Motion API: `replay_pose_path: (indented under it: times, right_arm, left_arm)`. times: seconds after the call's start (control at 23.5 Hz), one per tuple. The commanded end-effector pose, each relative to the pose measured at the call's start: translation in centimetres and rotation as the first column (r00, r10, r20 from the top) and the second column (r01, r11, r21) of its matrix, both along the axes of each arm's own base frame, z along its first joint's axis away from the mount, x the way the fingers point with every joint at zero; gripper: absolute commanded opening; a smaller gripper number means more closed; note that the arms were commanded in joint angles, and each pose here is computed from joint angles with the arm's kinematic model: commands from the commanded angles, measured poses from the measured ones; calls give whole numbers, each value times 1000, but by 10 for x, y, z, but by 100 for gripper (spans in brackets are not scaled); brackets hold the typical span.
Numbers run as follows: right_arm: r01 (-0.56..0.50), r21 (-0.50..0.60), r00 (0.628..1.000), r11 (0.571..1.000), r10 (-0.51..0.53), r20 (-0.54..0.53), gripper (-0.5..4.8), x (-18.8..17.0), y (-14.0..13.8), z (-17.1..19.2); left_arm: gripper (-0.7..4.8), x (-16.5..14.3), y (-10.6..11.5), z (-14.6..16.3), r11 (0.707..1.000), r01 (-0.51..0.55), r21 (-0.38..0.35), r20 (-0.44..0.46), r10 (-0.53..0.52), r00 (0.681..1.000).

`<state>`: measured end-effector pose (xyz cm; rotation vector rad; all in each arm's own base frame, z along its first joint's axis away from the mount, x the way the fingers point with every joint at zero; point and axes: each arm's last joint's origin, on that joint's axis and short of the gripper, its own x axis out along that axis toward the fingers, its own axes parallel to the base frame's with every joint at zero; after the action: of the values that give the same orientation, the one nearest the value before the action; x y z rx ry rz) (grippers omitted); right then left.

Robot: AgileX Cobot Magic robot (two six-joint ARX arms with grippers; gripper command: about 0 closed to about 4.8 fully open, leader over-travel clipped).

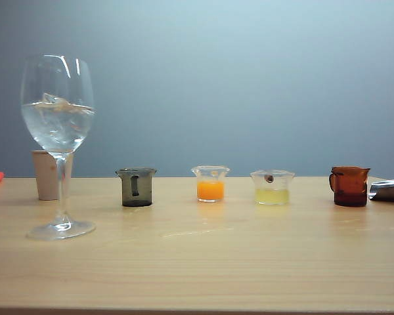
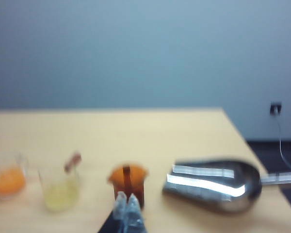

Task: Pick up the second measuring cup from the left, pour the orange juice inside into the goblet, and finally put the measuring cup back in its original place.

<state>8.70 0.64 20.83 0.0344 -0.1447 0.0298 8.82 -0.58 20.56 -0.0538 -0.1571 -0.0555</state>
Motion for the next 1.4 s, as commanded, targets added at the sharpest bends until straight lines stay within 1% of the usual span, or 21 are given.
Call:
replay_pose_path:
  times: [0.04,0.09,0.26,0.38,0.47,0.51,0.55,0.64,0.68,0.72,0.77,0.85,0.98,1.06,1.19,1.28,1.32,1.4]
  right_arm:
    - [1,6,1000,1000,-1,23,-2,-6,-1,22]
    - [1,7,999,1000,-1,33,-2,-7,-1,33]
    - [1,8,999,1000,-2,50,-3,-5,-1,71]
    - [-1,10,998,1000,0,61,-3,5,0,97]
    - [-8,9,998,1000,8,63,-3,11,1,105]
    - [-18,9,998,1000,18,61,-3,17,3,109]
    - [-29,9,998,1000,28,63,-3,20,5,111]
    - [-59,9,996,998,58,67,-3,26,9,112]
    - [-93,12,993,996,92,69,-3,30,15,112]
    - [-103,14,992,995,102,70,-3,32,17,112]
    - [-126,19,991,992,125,57,-3,37,25,111]
    - [-136,25,990,990,135,37,-3,41,32,109]
    - [-144,27,989,989,145,-20,-3,47,49,102]
    - [-161,23,985,987,162,-59,-3,52,66,96]
    - [-200,13,975,980,200,-100,-3,62,97,85]
    - [-208,1,971,978,206,-124,-3,70,116,74]
    - [-217,-1,968,976,215,-128,-3,75,128,68]
    - [-235,4,965,972,234,-121,-3,80,142,60]
  left_arm:
    - [-6,-8,1,21,997,4,-82,21,-2,1000]
    - [-6,-13,1,32,995,6,-96,19,-5,1000]
    - [-6,-24,1,72,995,24,-94,-3,-25,1000]
    - [-6,-21,-1,104,992,97,-82,-23,-99,995]
    - [-6,-16,-3,115,988,136,-78,-52,-141,989]
    - [-6,-10,-5,124,979,188,-76,-91,-194,977]
    - [-6,-8,-6,127,974,211,-77,-109,-219,970]
    - [-6,-2,-7,134,962,262,-80,-142,-271,952]
    - [-6,2,-9,139,947,310,-84,-160,-320,934]
    - [-6,4,-10,141,943,322,-86,-166,-332,929]
    - [-6,6,-10,145,941,328,-89,-181,-339,923]
    - [-6,7,-10,146,941,326,-94,-197,-338,920]
    - [-6,7,-10,144,942,324,-92,-231,-337,913]
    - [-6,7,-11,141,938,338,-79,-263,-346,901]
    - [-6,6,-13,140,910,404,-88,-271,-412,870]
    - [-6,6,-13,140,910,405,-88,-270,-414,869]
    - [-6,6,-13,140,910,405,-88,-270,-413,870]
    - [-6,6,-13,140,910,404,-88,-270,-413,870]
